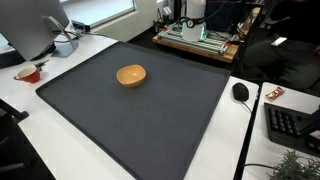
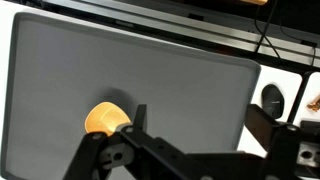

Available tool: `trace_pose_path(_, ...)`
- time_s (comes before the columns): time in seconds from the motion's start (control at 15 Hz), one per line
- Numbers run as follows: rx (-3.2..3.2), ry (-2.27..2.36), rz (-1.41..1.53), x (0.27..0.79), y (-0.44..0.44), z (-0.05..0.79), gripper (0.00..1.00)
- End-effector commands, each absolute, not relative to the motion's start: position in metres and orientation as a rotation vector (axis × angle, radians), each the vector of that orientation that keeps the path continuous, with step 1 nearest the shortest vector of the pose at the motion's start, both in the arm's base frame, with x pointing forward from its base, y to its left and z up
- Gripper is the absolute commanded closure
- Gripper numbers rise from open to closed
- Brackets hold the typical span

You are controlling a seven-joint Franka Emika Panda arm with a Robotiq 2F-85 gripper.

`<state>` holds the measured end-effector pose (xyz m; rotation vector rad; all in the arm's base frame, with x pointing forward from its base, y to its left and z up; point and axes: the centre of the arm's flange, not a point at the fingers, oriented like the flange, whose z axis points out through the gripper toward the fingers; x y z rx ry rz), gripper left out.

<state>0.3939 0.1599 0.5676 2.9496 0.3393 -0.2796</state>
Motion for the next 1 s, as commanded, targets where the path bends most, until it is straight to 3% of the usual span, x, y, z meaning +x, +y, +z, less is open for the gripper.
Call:
trace_pose_path(0.0,2.950,0.339,-0.280,0.394,0.160,0.568,0.00)
trace_pose_path(0.4,2.940,0.343,-0.245,0.397,0.159,0.563,0.00)
trace_pose_path(0.93,2.810,0.369,-0.016,0.428,0.139,0.482,0.00)
